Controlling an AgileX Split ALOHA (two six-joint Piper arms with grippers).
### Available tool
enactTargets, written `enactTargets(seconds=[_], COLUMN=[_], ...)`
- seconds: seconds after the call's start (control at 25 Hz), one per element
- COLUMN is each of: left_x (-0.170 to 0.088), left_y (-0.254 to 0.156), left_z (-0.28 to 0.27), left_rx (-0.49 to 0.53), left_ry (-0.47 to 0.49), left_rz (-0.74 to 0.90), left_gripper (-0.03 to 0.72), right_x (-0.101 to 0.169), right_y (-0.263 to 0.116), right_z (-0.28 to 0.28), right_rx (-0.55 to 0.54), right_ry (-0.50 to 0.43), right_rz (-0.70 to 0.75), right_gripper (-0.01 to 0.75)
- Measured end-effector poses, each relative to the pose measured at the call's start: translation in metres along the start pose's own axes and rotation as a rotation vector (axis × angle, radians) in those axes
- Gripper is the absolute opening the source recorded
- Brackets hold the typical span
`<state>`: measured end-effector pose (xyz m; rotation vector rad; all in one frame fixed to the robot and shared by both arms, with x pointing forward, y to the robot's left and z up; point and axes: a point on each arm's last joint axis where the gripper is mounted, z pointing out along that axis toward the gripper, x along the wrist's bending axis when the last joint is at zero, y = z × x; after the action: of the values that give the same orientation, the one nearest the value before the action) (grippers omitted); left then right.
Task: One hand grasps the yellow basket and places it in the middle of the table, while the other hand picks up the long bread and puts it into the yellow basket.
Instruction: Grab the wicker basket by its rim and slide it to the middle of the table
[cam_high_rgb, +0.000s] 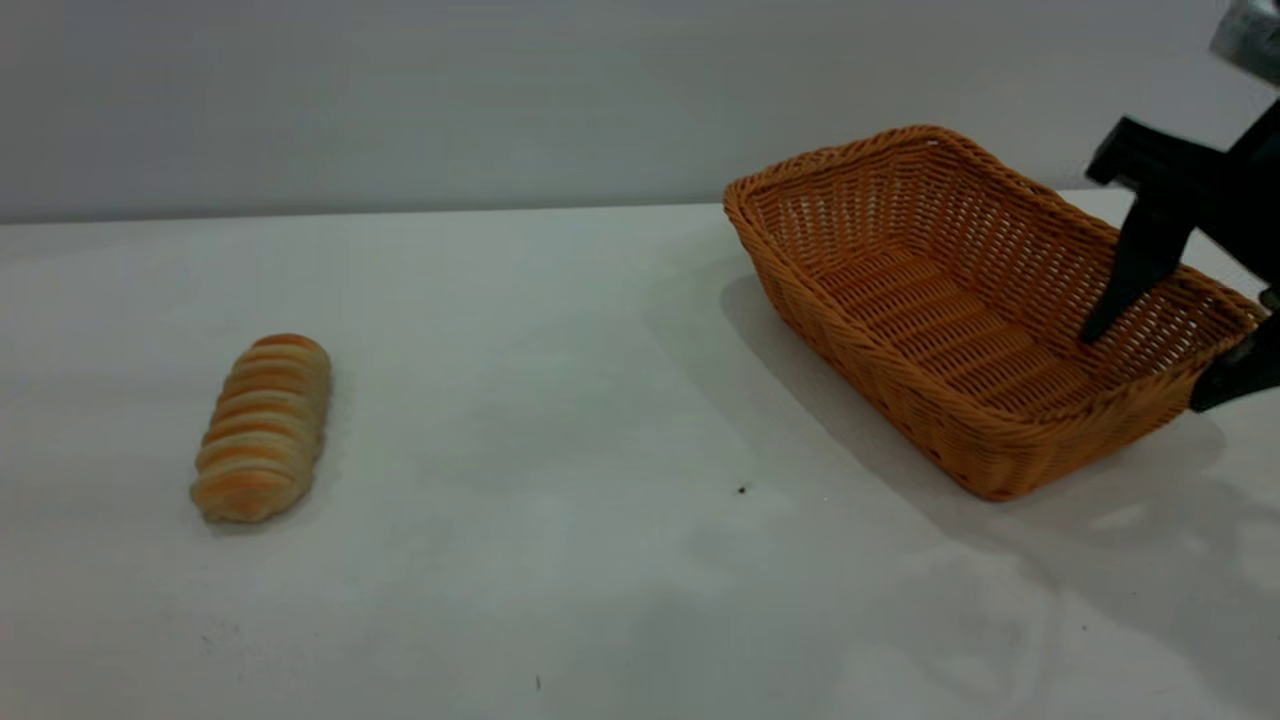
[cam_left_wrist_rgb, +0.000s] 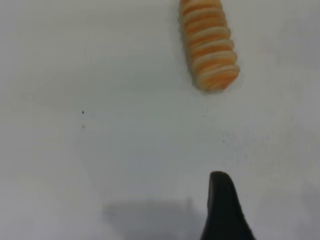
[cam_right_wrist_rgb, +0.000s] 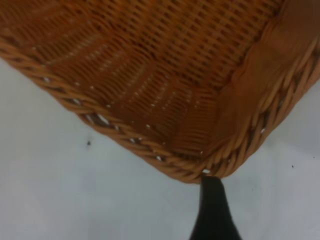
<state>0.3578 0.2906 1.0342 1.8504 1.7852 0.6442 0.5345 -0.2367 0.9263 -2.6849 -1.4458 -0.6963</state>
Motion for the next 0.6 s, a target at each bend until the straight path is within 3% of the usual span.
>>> enactTargets(seconds=[0.4, 0.6], left_x=[0.0, 0.0], left_y=[0.0, 0.001], left_z=[0.0, 0.0], left_rx=[-0.005, -0.006], left_ry=[-0.001, -0.001], left_rz=[0.0, 0.0], left_gripper=[0.516, 0.516], right_x=[-0.001, -0.007], right_y=[0.006, 0.004], right_z=[0.011, 0.028], right_rx=[-0.052, -0.022], right_ry=[0.004, -0.031], right_rz=[0.008, 0.018], right_gripper=[0.587, 0.587])
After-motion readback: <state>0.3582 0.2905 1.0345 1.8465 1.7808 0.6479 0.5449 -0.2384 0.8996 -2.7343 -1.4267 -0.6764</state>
